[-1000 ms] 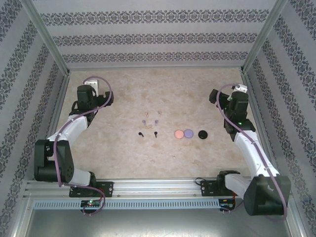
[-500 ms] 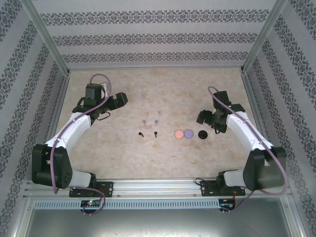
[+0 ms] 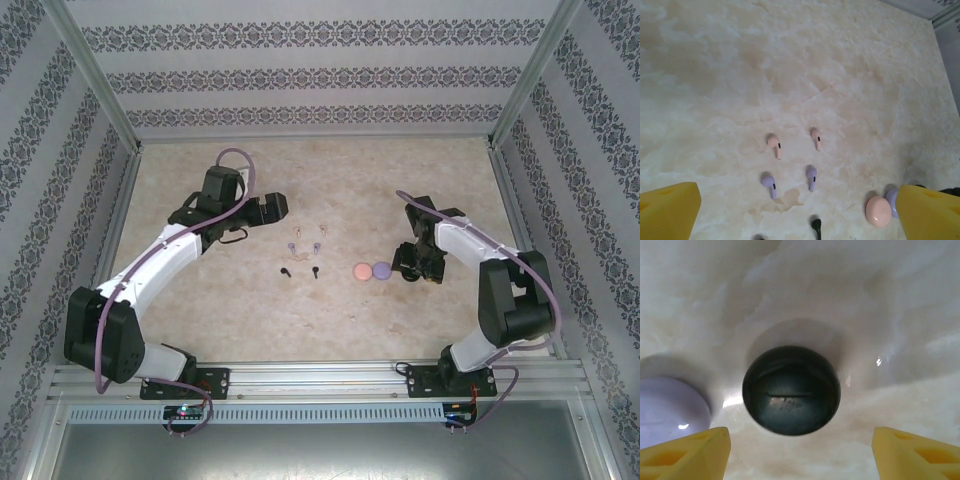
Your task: Insert the wireless bluetooth earbuds into the charging case
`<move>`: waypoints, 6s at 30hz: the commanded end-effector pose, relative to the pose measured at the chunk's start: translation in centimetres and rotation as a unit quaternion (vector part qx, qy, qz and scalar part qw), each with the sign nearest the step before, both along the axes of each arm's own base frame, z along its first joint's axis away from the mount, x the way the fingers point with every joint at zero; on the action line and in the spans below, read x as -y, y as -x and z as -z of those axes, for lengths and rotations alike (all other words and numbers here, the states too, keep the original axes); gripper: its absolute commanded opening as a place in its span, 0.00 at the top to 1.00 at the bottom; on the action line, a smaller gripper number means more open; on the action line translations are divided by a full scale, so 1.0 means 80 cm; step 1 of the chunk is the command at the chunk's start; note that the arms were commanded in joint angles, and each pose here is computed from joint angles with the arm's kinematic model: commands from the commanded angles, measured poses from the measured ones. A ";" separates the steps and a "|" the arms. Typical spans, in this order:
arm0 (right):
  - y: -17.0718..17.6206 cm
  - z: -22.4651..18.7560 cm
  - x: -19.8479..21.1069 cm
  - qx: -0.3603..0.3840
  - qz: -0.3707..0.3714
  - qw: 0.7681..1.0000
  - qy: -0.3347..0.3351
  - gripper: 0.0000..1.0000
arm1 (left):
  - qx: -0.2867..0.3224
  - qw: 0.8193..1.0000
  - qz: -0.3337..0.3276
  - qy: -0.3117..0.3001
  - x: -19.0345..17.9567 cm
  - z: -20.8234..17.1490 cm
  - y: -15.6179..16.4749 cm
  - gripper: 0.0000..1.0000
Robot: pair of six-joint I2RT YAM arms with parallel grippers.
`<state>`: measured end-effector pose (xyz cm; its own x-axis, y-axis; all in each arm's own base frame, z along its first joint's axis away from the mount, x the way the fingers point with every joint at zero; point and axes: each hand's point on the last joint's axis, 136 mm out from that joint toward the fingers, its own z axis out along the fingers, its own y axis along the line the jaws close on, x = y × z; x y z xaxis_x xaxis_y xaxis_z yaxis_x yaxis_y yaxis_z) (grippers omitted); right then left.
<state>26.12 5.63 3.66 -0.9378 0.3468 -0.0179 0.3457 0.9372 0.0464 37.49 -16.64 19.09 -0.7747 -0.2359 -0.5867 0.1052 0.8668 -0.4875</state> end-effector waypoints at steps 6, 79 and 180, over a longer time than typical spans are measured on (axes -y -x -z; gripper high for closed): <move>-0.017 0.011 0.007 -0.008 -0.007 1.000 0.030 0.28 | 0.005 0.999 0.031 -0.030 0.024 -0.006 -0.003 0.00; -0.178 -0.140 -0.270 0.147 0.198 0.908 -0.338 0.63 | 0.143 0.964 0.108 0.197 0.148 0.034 -0.010 0.19; -0.101 -0.278 -0.193 0.427 -0.237 0.775 -0.401 0.25 | 0.107 0.884 0.383 0.245 0.176 -0.118 0.018 1.00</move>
<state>33.81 19.73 23.75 -0.7716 0.2199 -0.5969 -0.4124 0.5415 0.7326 37.26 -30.76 26.30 -0.7366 0.0244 -0.6758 0.6611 0.2368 -0.7120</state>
